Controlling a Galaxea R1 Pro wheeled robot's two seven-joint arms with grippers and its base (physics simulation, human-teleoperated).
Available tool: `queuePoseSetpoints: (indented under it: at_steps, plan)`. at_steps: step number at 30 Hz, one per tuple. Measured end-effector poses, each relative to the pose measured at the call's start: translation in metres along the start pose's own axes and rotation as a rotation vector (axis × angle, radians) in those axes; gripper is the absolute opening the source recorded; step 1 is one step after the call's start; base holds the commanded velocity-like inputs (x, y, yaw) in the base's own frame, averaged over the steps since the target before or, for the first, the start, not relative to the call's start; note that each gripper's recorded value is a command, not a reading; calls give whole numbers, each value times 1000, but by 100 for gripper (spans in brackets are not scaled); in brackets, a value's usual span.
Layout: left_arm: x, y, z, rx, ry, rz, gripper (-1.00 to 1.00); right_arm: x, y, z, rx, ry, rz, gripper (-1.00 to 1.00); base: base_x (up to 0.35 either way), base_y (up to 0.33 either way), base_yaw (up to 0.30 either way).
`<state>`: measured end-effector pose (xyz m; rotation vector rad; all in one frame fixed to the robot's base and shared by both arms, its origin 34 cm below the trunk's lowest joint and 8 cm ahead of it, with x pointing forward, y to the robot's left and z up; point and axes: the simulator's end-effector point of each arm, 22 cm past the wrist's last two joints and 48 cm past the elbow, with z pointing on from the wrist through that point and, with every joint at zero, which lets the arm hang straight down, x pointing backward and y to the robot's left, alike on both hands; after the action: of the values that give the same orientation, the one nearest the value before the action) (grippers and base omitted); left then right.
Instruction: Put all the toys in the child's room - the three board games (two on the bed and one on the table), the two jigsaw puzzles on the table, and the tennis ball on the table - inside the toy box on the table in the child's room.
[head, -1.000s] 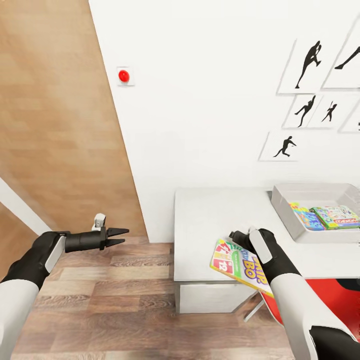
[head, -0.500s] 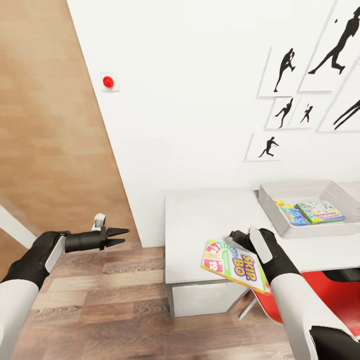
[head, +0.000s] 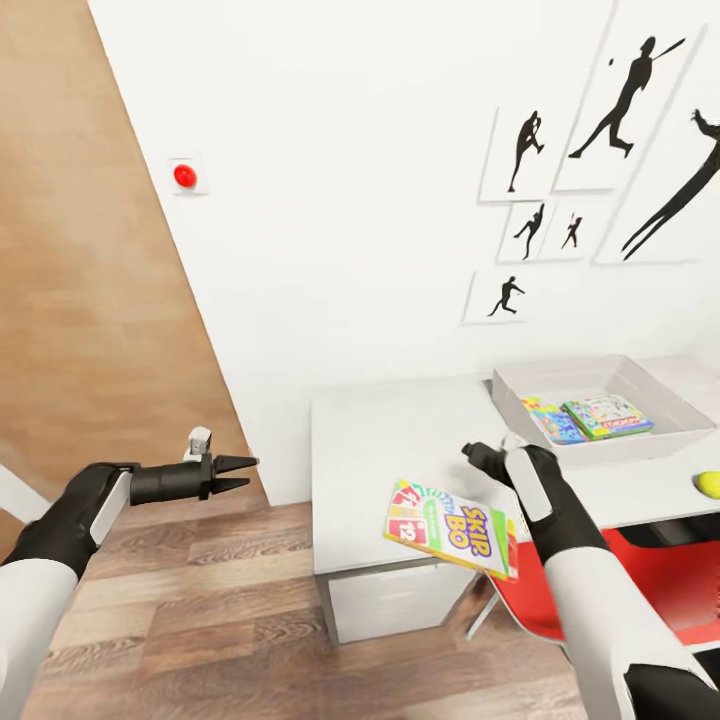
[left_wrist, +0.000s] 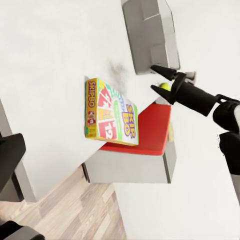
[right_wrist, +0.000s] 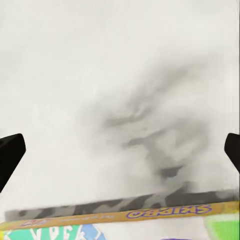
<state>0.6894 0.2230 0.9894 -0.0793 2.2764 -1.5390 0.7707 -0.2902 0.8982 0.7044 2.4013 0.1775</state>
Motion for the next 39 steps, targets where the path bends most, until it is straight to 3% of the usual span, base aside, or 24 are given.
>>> queuePoseSetpoints:
  at_steps: [6,16,22,26,28,34,39]
  plan:
    - [-1,-4,-1,2,-3,7,100,-53,34,-46,-95,-147,-6,100,0,0,-152]
    - [-3,-12,-4,6,-7,20,100,-93,77,-119,-223,-235,-74,100,0,0,-152]
    - [-5,-16,-5,9,-11,27,100,-79,87,-137,-290,-205,-93,100,0,0,-152]
    - [-6,-19,-6,10,-13,32,100,-60,97,-148,-377,-167,-88,100,0,0,-152]
    - [-6,-20,-7,11,-15,34,100,-33,107,-155,-491,-115,-69,100,0,0,-152]
    - [-8,-25,-9,13,-18,41,100,16,116,-172,-695,-29,-14,100,0,0,-152]
    - [-9,-28,-10,15,-21,47,100,38,115,-191,-847,-5,57,100,0,0,-152]
